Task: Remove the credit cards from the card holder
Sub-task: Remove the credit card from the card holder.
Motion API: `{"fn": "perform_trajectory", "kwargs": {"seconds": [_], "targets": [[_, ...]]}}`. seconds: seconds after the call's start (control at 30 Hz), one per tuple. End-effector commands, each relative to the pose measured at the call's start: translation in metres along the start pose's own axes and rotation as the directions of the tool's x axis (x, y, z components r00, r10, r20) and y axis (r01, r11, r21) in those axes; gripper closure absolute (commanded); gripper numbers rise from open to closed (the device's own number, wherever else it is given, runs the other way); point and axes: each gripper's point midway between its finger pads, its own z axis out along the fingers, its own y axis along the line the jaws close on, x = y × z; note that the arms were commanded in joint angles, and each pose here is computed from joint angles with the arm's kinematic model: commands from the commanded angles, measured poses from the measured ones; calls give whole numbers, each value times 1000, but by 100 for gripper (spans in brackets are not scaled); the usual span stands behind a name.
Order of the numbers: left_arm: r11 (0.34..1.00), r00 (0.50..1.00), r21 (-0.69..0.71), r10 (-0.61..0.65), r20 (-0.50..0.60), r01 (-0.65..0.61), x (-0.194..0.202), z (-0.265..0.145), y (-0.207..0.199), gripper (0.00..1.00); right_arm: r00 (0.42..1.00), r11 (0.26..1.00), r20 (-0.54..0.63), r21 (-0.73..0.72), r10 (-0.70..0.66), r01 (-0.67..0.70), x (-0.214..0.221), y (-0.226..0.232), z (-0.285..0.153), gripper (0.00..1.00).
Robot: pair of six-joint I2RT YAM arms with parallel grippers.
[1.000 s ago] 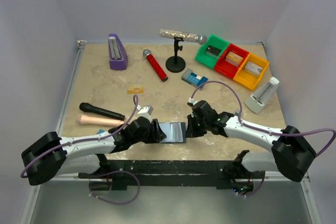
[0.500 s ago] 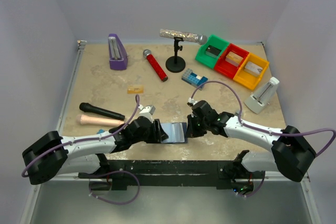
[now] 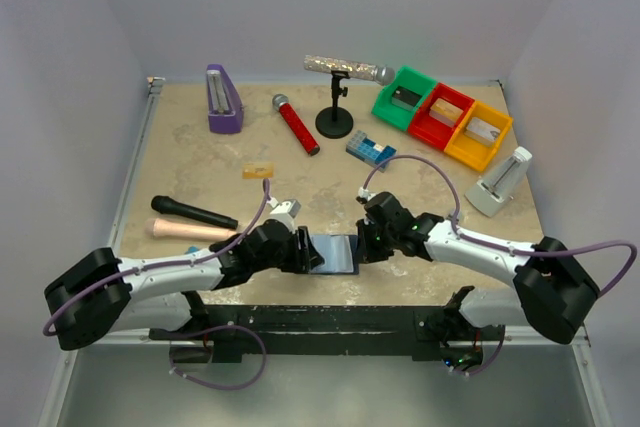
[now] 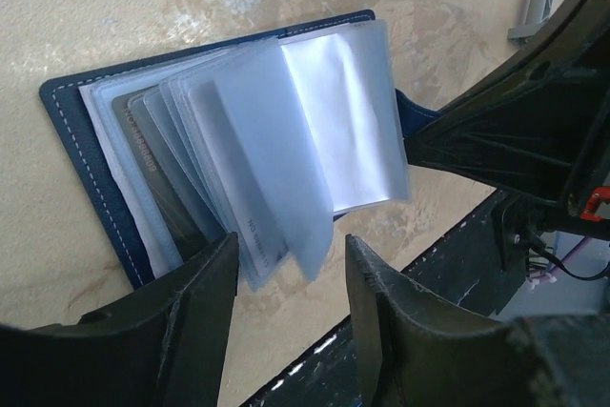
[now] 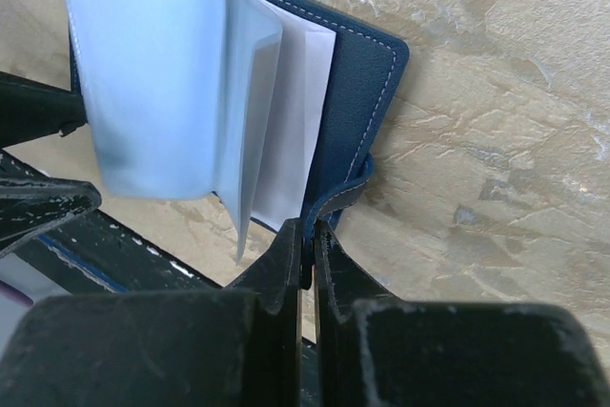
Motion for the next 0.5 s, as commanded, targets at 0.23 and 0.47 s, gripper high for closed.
{"fn": "perform_trajectory", "kwargs": {"seconds": [0.23, 0.47], "targets": [[992, 999, 122, 38, 26, -41, -17, 2, -40, 48, 1000, 999, 21, -39, -9, 10, -9, 12, -3, 100], [998, 998, 65, 20, 57, -23, -19, -3, -25, 48, 1000, 999, 18, -29, -14, 15, -7, 9, -4, 100]]}}
